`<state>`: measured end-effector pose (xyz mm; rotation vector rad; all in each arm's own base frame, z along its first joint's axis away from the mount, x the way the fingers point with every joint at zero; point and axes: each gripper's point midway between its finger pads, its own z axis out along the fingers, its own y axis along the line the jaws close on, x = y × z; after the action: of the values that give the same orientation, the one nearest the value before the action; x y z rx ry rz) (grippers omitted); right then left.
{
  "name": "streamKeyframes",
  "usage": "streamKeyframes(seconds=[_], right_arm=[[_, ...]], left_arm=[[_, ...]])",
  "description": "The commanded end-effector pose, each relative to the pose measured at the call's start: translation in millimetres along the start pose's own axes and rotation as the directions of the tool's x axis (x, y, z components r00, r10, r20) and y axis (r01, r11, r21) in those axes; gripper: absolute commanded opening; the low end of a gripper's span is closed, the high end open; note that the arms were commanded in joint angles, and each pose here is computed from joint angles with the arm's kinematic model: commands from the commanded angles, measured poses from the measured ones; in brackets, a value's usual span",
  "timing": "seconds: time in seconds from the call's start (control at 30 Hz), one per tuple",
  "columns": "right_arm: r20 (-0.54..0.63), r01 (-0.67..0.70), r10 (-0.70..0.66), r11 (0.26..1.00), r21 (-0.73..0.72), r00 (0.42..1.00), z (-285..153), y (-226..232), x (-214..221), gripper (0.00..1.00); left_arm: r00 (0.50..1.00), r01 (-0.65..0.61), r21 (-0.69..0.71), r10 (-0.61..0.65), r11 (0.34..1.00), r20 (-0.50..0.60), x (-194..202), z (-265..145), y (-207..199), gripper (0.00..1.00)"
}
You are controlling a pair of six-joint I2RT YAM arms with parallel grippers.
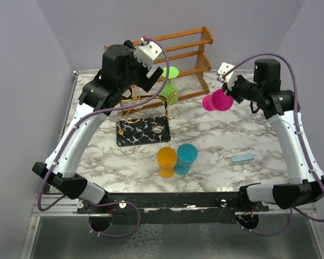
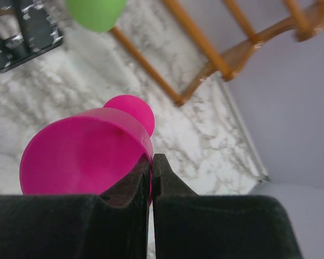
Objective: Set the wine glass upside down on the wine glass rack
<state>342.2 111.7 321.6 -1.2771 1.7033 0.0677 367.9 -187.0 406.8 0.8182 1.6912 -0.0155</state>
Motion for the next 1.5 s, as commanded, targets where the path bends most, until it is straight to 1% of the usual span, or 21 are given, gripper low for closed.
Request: streamKeyframes(seconds=[0.0, 0.07, 0.17, 0.27, 0.33, 0.37, 0.5, 0.63, 0.77, 0.87, 0.93, 1.23, 1.3, 1.47], right_arm=[[0.125, -0.066, 0.028, 0.949, 0.309, 0.992, -20, -83, -55, 0.01], [0.19, -0.109, 0.043, 0.93, 0.352, 0.981, -31, -99, -76, 0.01], [0.299, -0.171, 0.055, 0.91, 0.377, 0.953, -47, -114, -108, 0.01], [0.388, -0.228, 0.072, 0.9, 0.371, 0.919, -56, -125, -132, 0.01], [0.436, -0.27, 0.096, 0.894, 0.357, 0.895, -60, -130, -145, 0.01], [0.457, -0.287, 0.106, 0.892, 0.349, 0.883, -62, -132, -151, 0.01], [0.531, -0.347, 0.146, 0.888, 0.301, 0.835, -72, -133, -170, 0.01], [0.567, -0.381, 0.206, 0.9, 0.21, 0.798, -69, -123, -180, 0.01], [0.584, -0.37, 0.246, 0.924, 0.1, 0.774, -65, -105, -187, 0.01], [0.592, -0.339, 0.261, 0.94, 0.022, 0.763, -62, -92, -194, 0.01], [0.598, -0.318, 0.267, 0.948, -0.021, 0.756, -62, -84, -198, 0.01], [0.596, -0.293, 0.277, 0.953, -0.072, 0.754, -58, -78, -202, 0.01], [0.599, -0.283, 0.277, 0.955, -0.086, 0.752, -59, -75, -203, 0.01], [0.599, -0.272, 0.271, 0.958, -0.091, 0.754, -60, -73, -203, 0.01]], left_arm=[[0.975, 0.147, 0.058, -0.155, 0.987, 0.162, -65, 5, 3, 0.98], [0.957, 0.203, 0.09, -0.217, 0.975, 0.192, -79, 15, 1, 0.97], [0.923, 0.294, 0.119, -0.314, 0.948, 0.224, -96, 27, 2, 0.94], [0.87, 0.39, 0.177, -0.425, 0.904, 0.252, -110, 37, 2, 0.9], [0.83, 0.448, 0.222, -0.495, 0.866, 0.255, -118, 37, 1, 0.89], [0.815, 0.48, 0.247, -0.532, 0.841, 0.229, -115, 50, -4, 0.88], [0.743, 0.563, 0.356, -0.645, 0.746, 0.177, -117, 59, -10, 0.85], [0.672, 0.612, 0.461, -0.73, 0.643, 0.125, -117, 58, -5, 0.84], [0.607, 0.632, 0.569, -0.793, 0.526, 0.059, -116, 52, -8, 0.84], [0.592, 0.616, 0.645, -0.806, 0.453, 0.0, -116, 47, -23, 0.84], [0.579, 0.618, 0.665, -0.815, 0.419, -0.024, -115, 45, -28, 0.82], [0.577, 0.645, 0.649, -0.814, 0.404, -0.067, -100, 46, -37, 0.75], [0.577, 0.646, 0.647, -0.814, 0.403, -0.069, -99, 47, -38, 0.7], [0.589, 0.631, 0.666, -0.804, 0.399, -0.077, -101, 46, -45, 0.52]])
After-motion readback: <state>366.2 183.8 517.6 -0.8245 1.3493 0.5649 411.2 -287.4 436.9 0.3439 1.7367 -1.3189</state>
